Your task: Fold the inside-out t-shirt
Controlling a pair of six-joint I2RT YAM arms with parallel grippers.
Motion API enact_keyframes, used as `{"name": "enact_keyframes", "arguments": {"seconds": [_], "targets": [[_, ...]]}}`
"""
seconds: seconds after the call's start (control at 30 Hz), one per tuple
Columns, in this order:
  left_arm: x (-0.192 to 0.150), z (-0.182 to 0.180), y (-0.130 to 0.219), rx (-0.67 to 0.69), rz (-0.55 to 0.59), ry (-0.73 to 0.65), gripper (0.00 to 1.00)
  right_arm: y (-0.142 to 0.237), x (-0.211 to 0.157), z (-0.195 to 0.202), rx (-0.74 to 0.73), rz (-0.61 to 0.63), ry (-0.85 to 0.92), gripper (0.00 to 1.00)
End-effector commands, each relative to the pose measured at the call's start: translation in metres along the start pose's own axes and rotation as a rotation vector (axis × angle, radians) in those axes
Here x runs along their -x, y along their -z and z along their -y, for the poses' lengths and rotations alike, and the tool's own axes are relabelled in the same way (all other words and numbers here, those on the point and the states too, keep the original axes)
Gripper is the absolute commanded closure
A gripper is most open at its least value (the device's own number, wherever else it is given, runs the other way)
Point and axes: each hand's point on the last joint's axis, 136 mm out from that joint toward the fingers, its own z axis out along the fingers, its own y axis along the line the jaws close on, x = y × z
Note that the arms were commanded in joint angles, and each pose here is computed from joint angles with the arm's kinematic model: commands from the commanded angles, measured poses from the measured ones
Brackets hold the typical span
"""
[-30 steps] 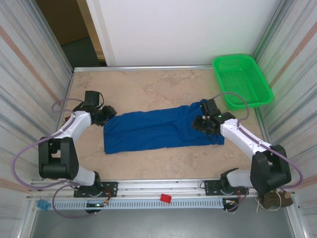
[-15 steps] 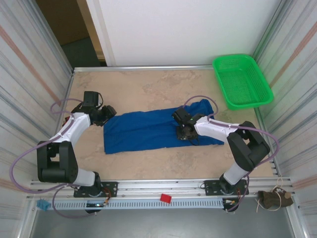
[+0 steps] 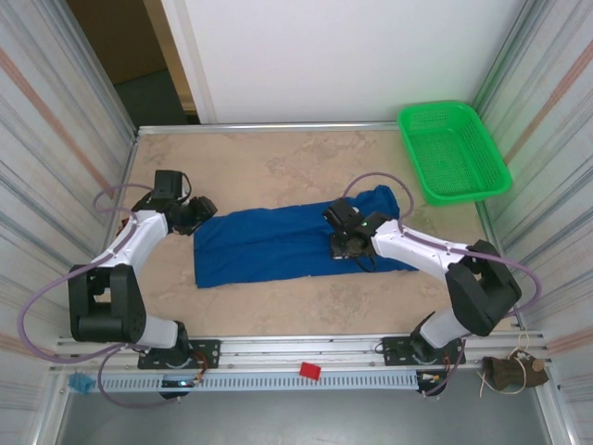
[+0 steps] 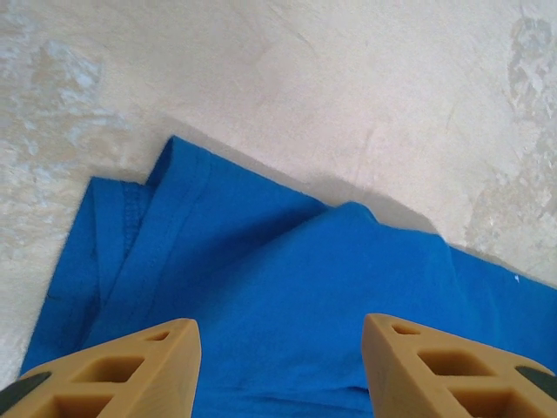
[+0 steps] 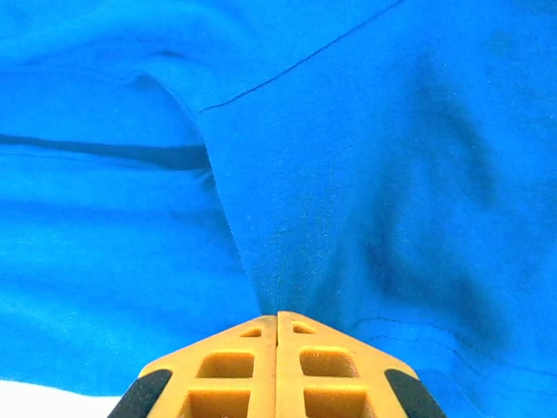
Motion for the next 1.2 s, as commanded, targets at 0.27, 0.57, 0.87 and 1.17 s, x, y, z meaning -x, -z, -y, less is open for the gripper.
{"name": "enact_keyframes", "arguments": {"seconds": [0.27,0.57,0.87,1.17], "targets": [[0.026,-0.02,-0.05,0.154,-0.096,-0.1,0.48,0.015,-0.008,-0.008,0.068,-0.03,-0.065,0.47],[0.018,-0.03,-0.074,0.188,-0.161,-0.113,0.58,0.048,0.03,0.102,0.001,0.088,-0.327,0.46],[0.047,-0.023,-0.065,0.206,-0.113,-0.138,1.0,0.027,0.036,0.169,-0.028,0.053,-0.485,0.29],[0.081,0.0,-0.04,0.164,-0.048,-0.182,0.55,-0.022,0.052,0.189,0.029,-0.021,-0.519,0.16]]}}
